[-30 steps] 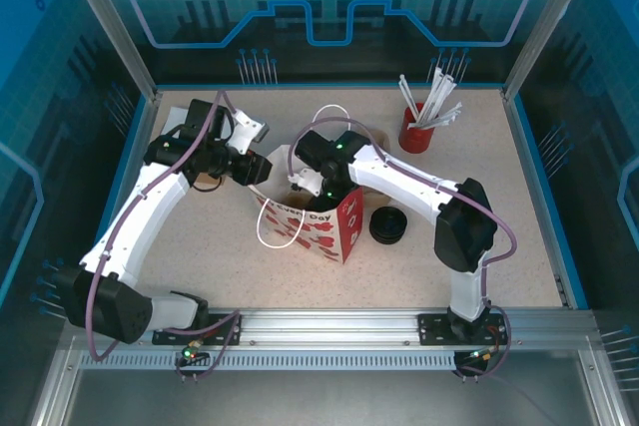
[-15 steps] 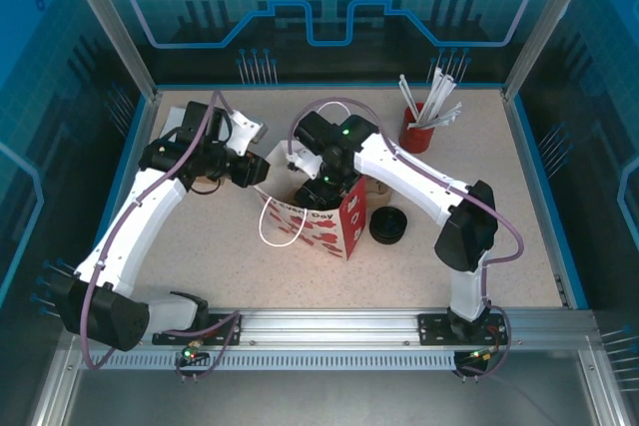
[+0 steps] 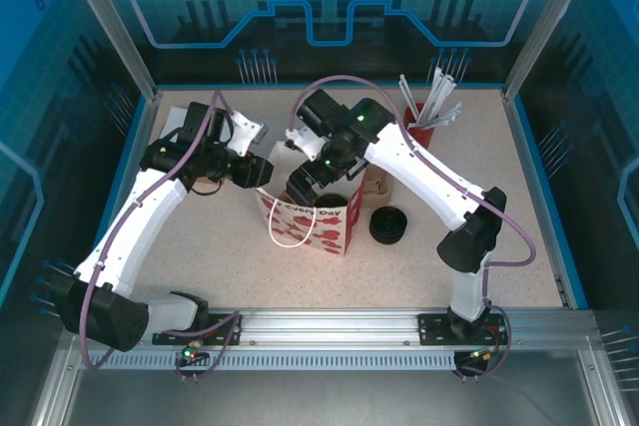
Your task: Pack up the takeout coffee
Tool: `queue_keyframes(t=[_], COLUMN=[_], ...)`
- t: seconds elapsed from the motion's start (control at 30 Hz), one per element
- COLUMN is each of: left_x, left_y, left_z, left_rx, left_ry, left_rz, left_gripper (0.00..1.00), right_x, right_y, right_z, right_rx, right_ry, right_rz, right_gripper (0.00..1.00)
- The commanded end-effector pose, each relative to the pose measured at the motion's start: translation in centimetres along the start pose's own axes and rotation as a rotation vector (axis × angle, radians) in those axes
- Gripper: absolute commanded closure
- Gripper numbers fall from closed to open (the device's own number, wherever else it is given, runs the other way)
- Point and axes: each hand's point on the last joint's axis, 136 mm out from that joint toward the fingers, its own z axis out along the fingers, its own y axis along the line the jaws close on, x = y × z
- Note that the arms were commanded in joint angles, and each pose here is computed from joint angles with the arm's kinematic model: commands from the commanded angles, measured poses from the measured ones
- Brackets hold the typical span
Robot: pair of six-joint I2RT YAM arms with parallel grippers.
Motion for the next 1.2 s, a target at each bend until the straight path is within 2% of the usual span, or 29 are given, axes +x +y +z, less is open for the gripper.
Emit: queue_keyframes(t=[0.0,0.2,0.33,0.5,0.67,0.77,0.87,1.03,1.17], left_x=[-1.4,-3.1,-3.7,-4.1,-3.3,-2.6,-1.8,-0.5,0.3], left_y=[-0.7,-1.3,-1.2,-0.7,-0.5,-0.5,-0.7,-0.2,-0.2], left_z=[-1.4,-2.9,-3.7,-5.3,-7.2,-8.0,-8.8,-9.5,-9.7], left_rx=[0.005,0.013,-0.002,-0.053,-0.098,-0.11,-0.119,-0.16,-0.158], left_ry=[-0.046,-0.1,-0.125,-0.178,-0.239,-0.27,-0.301,-0.369,-0.418], left_rz=[-0.022,-0.055,-0.075,-0.12,-0.159,-0.182,-0.191,-0.197,-0.204], left_gripper=[0.48,0.39,0.35,0.3,0.22,0.2,0.18,0.02,0.01], right_x=[-0.3,-1.3,-1.4,-0.1,2.1,3.1,3.9,5.1,5.7], right_y=[0.4,0.0,-1.4,-5.9,-12.1,-14.9,-16.7,-19.4,-21.3], right_z=[-4.5,-8.8,-11.5,-14.5,-16.3,-16.1,-15.3,-13.3,-11.3], right_rx=[-0.01,0.005,0.067,0.302,0.599,0.686,0.709,0.734,0.723], right_ry=[-0.082,-0.207,-0.282,-0.332,-0.313,-0.304,-0.296,-0.264,-0.246], right_rz=[0.027,0.049,0.084,0.156,0.265,0.322,0.369,0.415,0.447], right_gripper=[0.02,0.04,0.07,0.1,0.11,0.11,0.1,0.09,0.09])
